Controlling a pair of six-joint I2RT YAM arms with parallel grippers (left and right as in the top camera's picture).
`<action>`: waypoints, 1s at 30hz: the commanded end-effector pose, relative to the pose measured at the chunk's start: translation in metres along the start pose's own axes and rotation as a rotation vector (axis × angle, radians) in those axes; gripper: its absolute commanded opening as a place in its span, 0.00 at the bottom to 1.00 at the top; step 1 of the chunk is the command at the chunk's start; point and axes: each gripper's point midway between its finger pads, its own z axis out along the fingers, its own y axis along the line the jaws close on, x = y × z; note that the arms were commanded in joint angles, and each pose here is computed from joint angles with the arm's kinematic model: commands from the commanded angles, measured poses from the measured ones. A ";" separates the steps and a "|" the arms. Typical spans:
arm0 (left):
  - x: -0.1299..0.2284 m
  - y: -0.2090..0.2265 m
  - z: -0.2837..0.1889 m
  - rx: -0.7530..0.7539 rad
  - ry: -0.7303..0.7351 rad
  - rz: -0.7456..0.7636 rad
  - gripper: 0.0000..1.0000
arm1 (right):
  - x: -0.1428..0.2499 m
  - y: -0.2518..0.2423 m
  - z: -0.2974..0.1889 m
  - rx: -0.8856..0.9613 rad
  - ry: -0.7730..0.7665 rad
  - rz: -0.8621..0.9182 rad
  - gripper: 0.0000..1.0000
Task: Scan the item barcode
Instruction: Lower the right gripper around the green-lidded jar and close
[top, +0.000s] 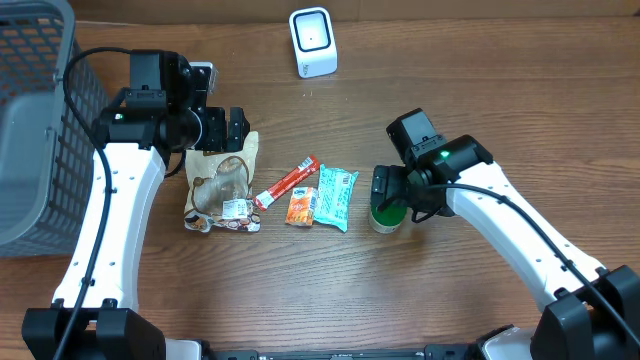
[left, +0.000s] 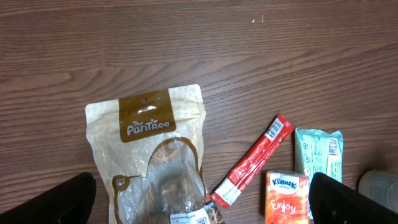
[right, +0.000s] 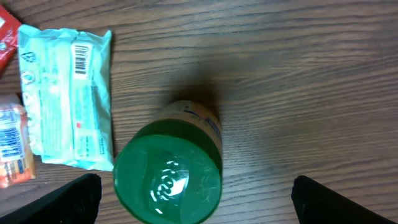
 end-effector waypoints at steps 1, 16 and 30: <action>-0.002 -0.001 0.001 0.009 0.000 -0.011 1.00 | 0.001 0.006 0.001 0.011 -0.023 -0.028 1.00; -0.002 -0.001 0.001 0.009 0.000 -0.011 1.00 | 0.004 0.022 0.008 0.054 -0.080 -0.114 1.00; -0.002 -0.001 0.001 0.009 0.000 -0.011 1.00 | 0.017 0.014 0.053 0.159 0.038 -0.135 1.00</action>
